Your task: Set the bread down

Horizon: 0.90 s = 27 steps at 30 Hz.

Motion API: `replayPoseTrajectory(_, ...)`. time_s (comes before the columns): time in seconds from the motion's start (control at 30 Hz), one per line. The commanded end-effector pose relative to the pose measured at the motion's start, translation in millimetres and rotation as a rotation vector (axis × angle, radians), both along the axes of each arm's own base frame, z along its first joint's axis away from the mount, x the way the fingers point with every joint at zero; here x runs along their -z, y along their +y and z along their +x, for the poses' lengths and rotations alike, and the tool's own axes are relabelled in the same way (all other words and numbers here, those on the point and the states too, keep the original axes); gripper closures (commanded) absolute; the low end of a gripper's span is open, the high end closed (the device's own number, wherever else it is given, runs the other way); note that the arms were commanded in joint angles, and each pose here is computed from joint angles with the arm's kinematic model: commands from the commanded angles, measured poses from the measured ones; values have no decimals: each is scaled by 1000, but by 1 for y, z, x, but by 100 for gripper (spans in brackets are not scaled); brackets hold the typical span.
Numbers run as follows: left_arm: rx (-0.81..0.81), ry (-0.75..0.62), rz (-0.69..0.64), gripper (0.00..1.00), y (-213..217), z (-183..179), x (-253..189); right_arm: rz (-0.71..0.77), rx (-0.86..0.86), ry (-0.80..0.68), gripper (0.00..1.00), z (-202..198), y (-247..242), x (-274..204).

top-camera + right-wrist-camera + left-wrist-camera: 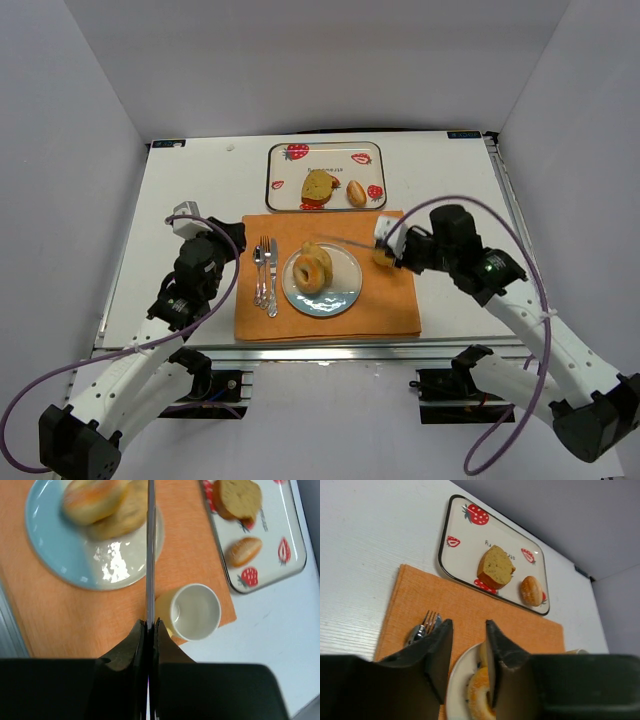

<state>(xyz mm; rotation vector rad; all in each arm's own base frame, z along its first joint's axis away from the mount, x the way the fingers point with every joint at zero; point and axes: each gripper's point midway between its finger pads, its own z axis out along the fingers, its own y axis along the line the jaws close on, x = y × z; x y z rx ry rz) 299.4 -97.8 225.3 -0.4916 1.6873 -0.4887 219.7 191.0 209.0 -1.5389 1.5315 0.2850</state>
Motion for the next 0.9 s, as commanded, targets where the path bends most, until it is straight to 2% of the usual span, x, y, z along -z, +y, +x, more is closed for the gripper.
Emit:
replayPoseTrajectory(0.0,24,-19,-6,64,-3,0,-6,275,344,31,100,55,-19,-56)
replayPoseTrajectory(0.03,29,-20,-3,74,-4,0,-7,331,415,25,100,72,-26,-66)
replayPoseTrajectory(0.07,37,-18,-2,78,-5,0,-6,370,507,35,100,86,-40,-68)
replayPoseTrajectory(0.1,42,-18,-1,81,-6,0,-7,420,708,50,100,109,-74,-64)
replayPoseTrajectory(0.13,48,-15,2,81,-7,0,-6,480,793,-5,100,127,-89,-73)
replayPoseTrajectory(0.2,82,7,11,79,-14,1,1,465,997,-11,100,148,-134,-41)
replayPoseTrajectory(0.23,100,14,12,77,-18,1,3,467,1035,-12,100,154,-143,-31)
replayPoseTrajectory(0.33,192,35,2,54,-37,4,11,442,1178,126,100,162,-177,35)
replayPoseTrajectory(0.37,213,59,6,42,-42,5,19,427,1194,167,100,162,-179,52)
replayPoseTrajectory(0.47,264,86,1,30,-52,4,26,434,1256,239,100,175,-200,89)
replayPoseTrajectory(0.53,280,91,0,27,-55,3,29,399,1277,282,100,178,-207,114)
replayPoseTrajectory(0.57,283,95,0,26,-55,2,30,393,1266,280,97,181,-207,119)
replayPoseTrajectory(0.63,281,98,6,25,-54,2,31,355,1267,309,82,179,-210,138)
replayPoseTrajectory(0.67,280,102,9,25,-53,1,32,325,1249,318,72,177,-210,145)
replayPoseTrajectory(0.7,280,102,9,25,-53,1,32,303,1238,334,54,176,-210,153)
replayPoseTrajectory(0.77,277,102,10,25,-53,1,33,277,1218,348,41,172,-210,161)
replayPoseTrajectory(0.8,276,106,10,25,-53,1,35,259,1210,356,31,168,-213,164)
replayPoseTrajectory(0.87,277,106,12,25,-53,1,35,256,1203,364,23,166,-216,164)
